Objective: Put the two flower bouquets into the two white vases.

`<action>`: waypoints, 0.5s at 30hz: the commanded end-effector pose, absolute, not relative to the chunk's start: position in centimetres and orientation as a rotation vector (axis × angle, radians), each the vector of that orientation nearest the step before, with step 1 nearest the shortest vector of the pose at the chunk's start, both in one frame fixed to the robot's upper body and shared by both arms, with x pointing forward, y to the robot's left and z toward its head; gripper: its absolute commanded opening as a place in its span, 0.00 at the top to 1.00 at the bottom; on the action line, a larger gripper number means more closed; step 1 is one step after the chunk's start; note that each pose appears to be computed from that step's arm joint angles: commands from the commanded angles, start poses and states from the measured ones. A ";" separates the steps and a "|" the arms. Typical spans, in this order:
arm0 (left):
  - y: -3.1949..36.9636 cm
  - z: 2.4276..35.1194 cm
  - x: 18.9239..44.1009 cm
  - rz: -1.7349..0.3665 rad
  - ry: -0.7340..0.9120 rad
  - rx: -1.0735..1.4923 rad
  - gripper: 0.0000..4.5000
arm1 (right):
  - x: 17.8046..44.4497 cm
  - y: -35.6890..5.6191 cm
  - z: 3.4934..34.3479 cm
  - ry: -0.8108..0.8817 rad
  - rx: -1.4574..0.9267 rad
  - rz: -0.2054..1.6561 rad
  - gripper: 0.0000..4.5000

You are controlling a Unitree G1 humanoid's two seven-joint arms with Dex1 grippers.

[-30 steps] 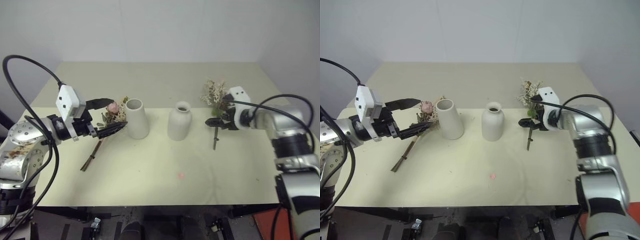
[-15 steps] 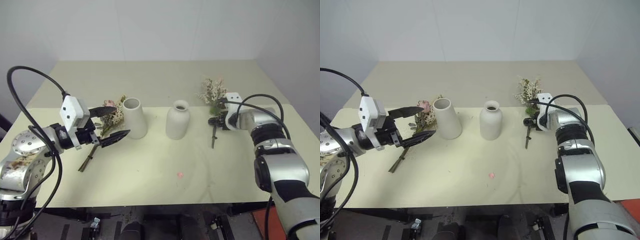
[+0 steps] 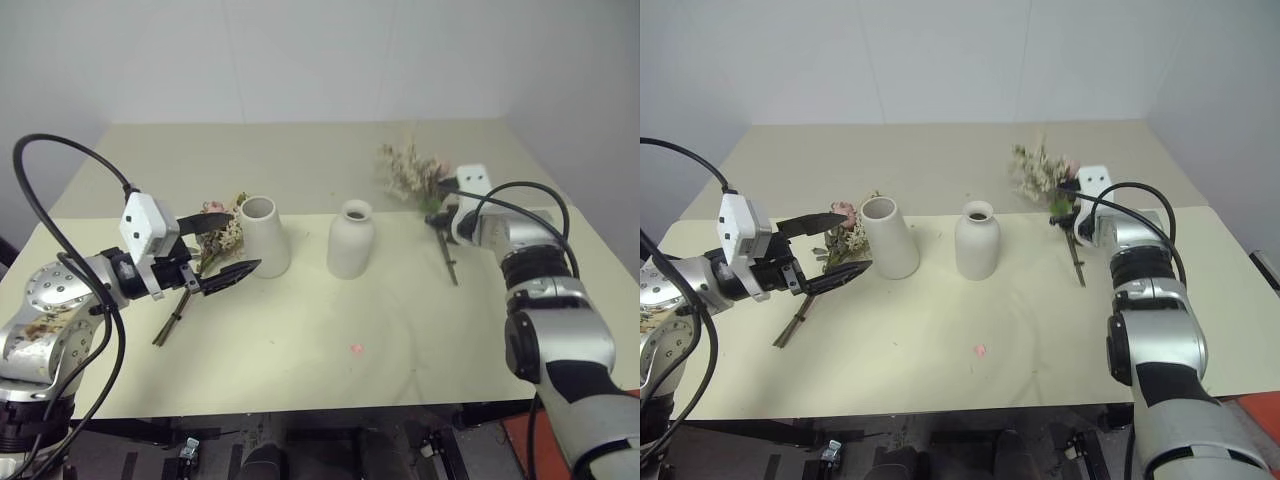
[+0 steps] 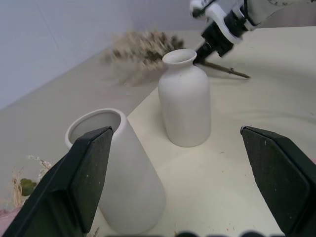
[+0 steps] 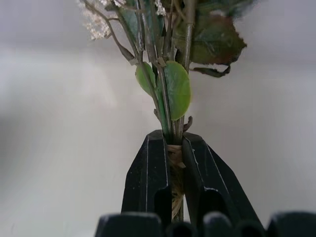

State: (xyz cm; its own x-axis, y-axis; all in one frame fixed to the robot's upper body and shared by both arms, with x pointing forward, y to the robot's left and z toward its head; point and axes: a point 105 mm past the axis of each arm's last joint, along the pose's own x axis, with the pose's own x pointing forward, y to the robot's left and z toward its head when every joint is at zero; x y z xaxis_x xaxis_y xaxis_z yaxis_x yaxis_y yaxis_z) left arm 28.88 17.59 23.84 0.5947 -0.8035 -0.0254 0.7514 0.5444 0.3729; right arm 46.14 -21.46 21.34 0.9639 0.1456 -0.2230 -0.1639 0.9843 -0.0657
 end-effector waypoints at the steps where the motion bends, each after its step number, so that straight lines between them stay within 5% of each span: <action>1: 17.6 25.3 28.7 -0.930 -0.218 0.392 0.00 | 42.4 -18.9 32.0 -0.367 -0.004 0.217 0.97; 7: 17.5 25.3 29.0 -0.943 -0.226 0.393 0.00 | 36.2 -16.6 36.5 -0.774 0.281 0.347 0.97; 15: 17.6 25.3 29.0 -0.944 -0.227 0.390 0.00 | 35.5 -12.0 35.9 -0.744 0.422 0.511 0.97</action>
